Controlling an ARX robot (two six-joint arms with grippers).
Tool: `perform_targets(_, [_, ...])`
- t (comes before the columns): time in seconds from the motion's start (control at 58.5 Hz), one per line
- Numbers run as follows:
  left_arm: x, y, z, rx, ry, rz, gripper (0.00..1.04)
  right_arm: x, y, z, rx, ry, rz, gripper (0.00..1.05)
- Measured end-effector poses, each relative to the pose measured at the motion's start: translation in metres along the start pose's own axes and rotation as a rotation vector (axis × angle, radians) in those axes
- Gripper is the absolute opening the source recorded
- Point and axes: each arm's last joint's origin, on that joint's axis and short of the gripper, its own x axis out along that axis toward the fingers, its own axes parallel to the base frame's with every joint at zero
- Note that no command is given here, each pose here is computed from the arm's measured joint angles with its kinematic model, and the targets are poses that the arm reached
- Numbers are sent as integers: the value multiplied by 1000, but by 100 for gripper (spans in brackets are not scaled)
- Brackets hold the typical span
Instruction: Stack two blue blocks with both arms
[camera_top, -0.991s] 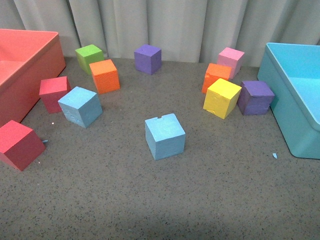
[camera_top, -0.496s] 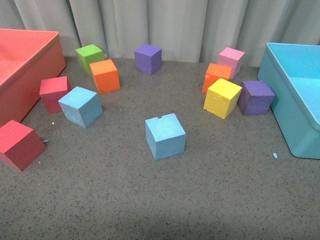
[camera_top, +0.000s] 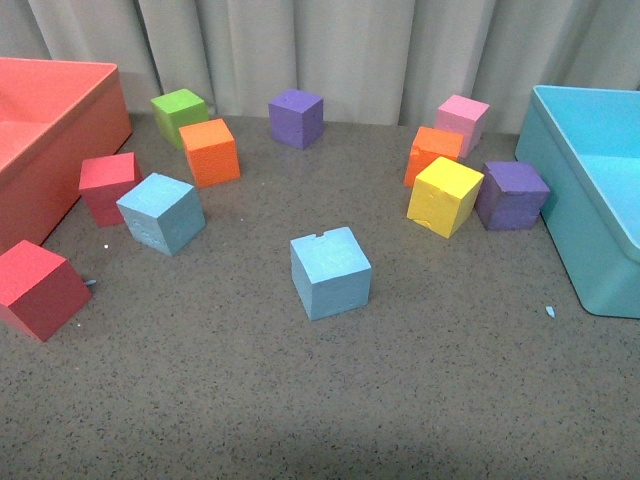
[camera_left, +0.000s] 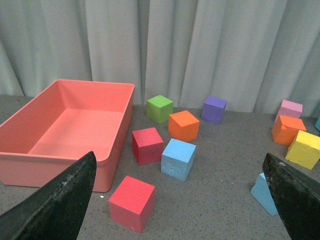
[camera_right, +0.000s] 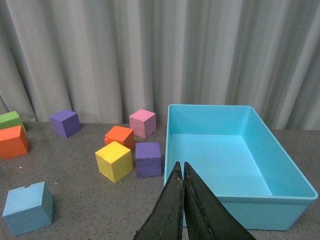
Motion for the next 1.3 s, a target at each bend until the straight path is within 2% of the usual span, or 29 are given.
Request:
perform_targets(0.085, [0,0,0,0,0,0,98,-7,0,-5,0,35,2,1])
perform_targets(0.256, [0,0,0,0,0,0,98,-11,0,-3,0,7,2,1])
perform_targets(0.291, [0,0,0,0,0,0,98,-11,0,-3,-1,6,2,4])
perform_targets(0.667, [0,0,0,0,0,0,98,-11,0,-3,-1,6,2,69])
perform_targets(0.786, [0,0,0,0,0,0,98,-11,0,-3,0,6,2,97])
perform_targets(0.855, [0,0,-1,-9,15,10,98,-11,0,-3,0,6,3,95])
perform_targets(0.889, [0,0,-1,-30,86,43,98,-11,0,-3,-1,6,2,95])
perform_targets(0.923, [2,1,-3,-71,217,80,98,-11,0,-3,-1,6,2,95])
perform_targets(1.009, [11,2,-12,-115,389,126,98,-11,0,-3,0,6,3,95])
perform_targets(1.162, [43,-7,1,-169,426,144,98,-11,0,-3,-1,6,2,95])
perform_targets(1.299, [89,-27,16,-210,464,83,98,-11,0,-3,-1,6,2,95])
